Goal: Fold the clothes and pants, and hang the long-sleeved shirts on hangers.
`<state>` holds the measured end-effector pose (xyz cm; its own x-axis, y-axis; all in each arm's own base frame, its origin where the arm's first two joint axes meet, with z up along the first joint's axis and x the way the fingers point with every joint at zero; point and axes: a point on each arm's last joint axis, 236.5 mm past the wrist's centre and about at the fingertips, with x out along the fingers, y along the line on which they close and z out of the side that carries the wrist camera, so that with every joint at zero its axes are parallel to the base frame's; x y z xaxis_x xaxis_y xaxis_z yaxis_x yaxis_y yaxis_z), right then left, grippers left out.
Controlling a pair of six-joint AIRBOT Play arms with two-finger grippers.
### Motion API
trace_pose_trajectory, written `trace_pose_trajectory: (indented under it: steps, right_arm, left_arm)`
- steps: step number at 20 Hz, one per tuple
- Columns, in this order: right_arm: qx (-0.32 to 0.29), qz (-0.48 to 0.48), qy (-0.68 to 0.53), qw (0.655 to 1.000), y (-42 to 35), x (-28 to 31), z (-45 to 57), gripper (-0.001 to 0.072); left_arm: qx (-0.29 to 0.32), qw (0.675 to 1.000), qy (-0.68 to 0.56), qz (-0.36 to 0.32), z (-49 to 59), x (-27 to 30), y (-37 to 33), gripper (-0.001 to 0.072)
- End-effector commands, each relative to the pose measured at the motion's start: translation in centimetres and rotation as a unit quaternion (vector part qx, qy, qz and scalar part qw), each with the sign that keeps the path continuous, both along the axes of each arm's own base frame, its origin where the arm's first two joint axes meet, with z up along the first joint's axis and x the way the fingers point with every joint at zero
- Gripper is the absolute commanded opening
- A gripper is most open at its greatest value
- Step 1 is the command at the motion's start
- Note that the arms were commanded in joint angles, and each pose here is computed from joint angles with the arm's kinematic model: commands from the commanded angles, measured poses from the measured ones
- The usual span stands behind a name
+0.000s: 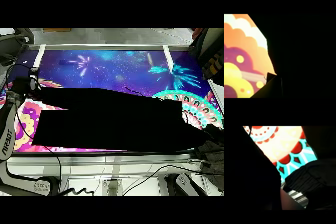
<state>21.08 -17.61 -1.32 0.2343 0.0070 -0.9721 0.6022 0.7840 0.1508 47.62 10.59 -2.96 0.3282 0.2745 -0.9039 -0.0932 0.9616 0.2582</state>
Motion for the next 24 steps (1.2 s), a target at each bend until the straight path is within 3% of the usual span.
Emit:
trace_pose_trajectory:
  steps: [1,3,4,6,9,12,15,19,22,24]
  right_arm:
    - [-0.004,-0.001,0.000,1.000,-0.2,0.0,0.0,0.0014]
    - [-0.009,-0.002,-0.004,1.000,-0.4,0.2,0.1,0.0014]
    - [-0.009,-0.002,-0.004,1.000,-0.4,0.2,0.1,0.0014]
    - [-0.009,-0.002,-0.004,1.000,-0.4,0.2,0.1,0.0014]
    - [-0.008,-0.002,-0.005,1.000,-0.4,0.2,0.1,0.0014]
    - [-0.004,-0.005,-0.015,1.000,-0.2,0.7,0.2,0.0014]
    - [-0.004,-0.005,-0.016,1.000,-0.2,0.7,0.2,0.0014]
    - [-0.008,-0.006,-0.020,1.000,-0.4,0.9,0.2,0.0014]
    - [-0.010,-0.007,-0.022,1.000,-0.5,1.0,0.3,0.0015]
    - [-0.007,-0.008,-0.024,1.000,-0.4,1.1,0.3,0.0014]
  left_arm:
    - [-0.002,0.999,0.048,0.008,-2.5,-1.4,0.2,0.0010]
    - [-0.003,0.999,0.050,0.008,-2.8,-1.4,0.2,0.0013]
    - [0.001,0.998,0.055,0.009,-2.8,-1.6,0.4,0.0053]
    - [0.026,0.996,0.084,0.016,-2.7,-3.1,1.7,0.0383]
    - [0.099,0.979,0.134,0.115,-1.3,-7.2,6.8,0.0347]
    - [0.098,0.957,0.171,0.214,-0.9,-11.3,9.5,0.0347]
    - [0.094,0.944,0.192,0.253,-0.4,-13.6,11.1,0.0347]
    - [0.090,0.955,0.189,0.211,1.7,-13.8,11.4,0.0345]
    - [0.051,0.969,0.178,0.162,3.5,-14.4,9.6,0.0247]
    - [0.001,0.974,0.174,0.145,3.9,-16.5,7.9,0.0246]
